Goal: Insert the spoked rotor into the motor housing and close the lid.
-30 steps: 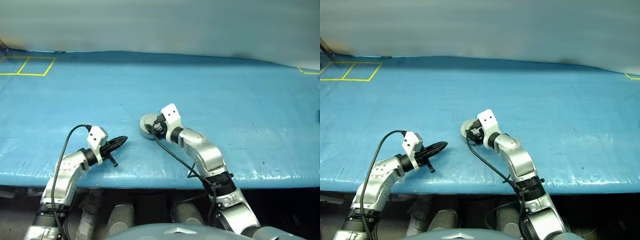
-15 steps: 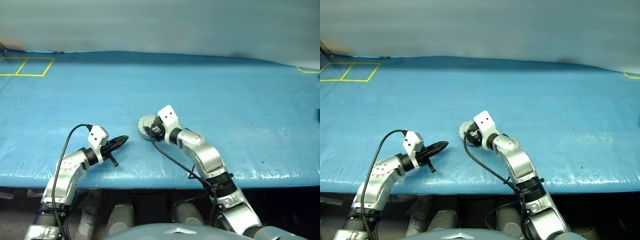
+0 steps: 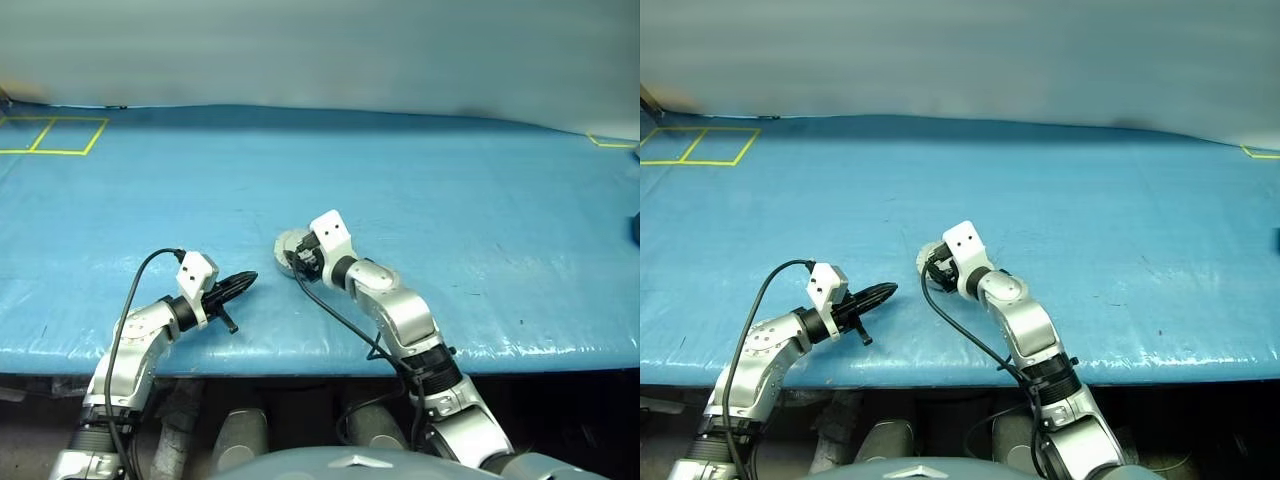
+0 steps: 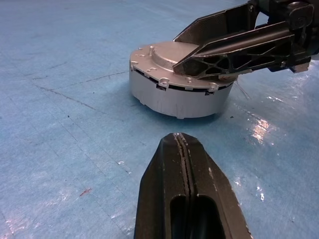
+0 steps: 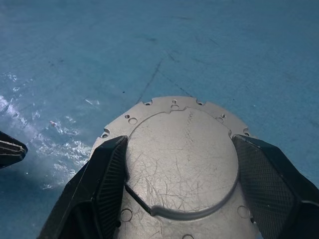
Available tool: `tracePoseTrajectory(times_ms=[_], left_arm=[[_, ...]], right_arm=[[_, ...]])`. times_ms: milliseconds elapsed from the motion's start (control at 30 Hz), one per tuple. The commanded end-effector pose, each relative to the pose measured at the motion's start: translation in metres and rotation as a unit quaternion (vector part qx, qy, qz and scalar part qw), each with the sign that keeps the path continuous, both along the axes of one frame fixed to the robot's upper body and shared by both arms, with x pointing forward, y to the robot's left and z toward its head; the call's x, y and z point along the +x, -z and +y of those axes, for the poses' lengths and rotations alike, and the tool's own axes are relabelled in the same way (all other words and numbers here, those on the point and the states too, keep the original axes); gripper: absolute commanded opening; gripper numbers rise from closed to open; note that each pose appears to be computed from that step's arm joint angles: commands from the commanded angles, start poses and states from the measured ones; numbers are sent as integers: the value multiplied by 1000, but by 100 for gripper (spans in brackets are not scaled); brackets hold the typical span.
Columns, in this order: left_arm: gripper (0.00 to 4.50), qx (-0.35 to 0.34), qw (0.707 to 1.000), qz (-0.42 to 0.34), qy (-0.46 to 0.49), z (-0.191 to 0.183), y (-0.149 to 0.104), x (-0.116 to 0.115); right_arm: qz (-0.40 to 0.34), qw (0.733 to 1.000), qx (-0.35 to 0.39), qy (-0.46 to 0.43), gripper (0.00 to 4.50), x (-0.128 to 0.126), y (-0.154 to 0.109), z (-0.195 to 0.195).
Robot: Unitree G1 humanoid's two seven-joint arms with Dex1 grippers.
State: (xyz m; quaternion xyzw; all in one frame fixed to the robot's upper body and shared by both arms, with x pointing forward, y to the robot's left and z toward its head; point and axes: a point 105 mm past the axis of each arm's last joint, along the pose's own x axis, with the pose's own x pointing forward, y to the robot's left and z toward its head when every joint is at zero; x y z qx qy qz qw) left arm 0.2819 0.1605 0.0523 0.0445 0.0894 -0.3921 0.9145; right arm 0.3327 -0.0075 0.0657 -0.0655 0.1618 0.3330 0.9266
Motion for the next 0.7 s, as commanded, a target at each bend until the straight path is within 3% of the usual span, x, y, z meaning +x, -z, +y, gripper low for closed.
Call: tracePoseTrajectory(times_ms=[33,433,700], left_arm=[[0,0,1000,-20,4,-2,-7,2],[0,2,1000,-23,3,-2,-8,5],[0,-2,1000,-24,6,-3,-9,5]], right_arm=[[119,990,-59,42,303,-14,61,-18],[152,981,-75,92,303,-14,73,-23],[132,982,-49,122,303,-4,65,-30]])
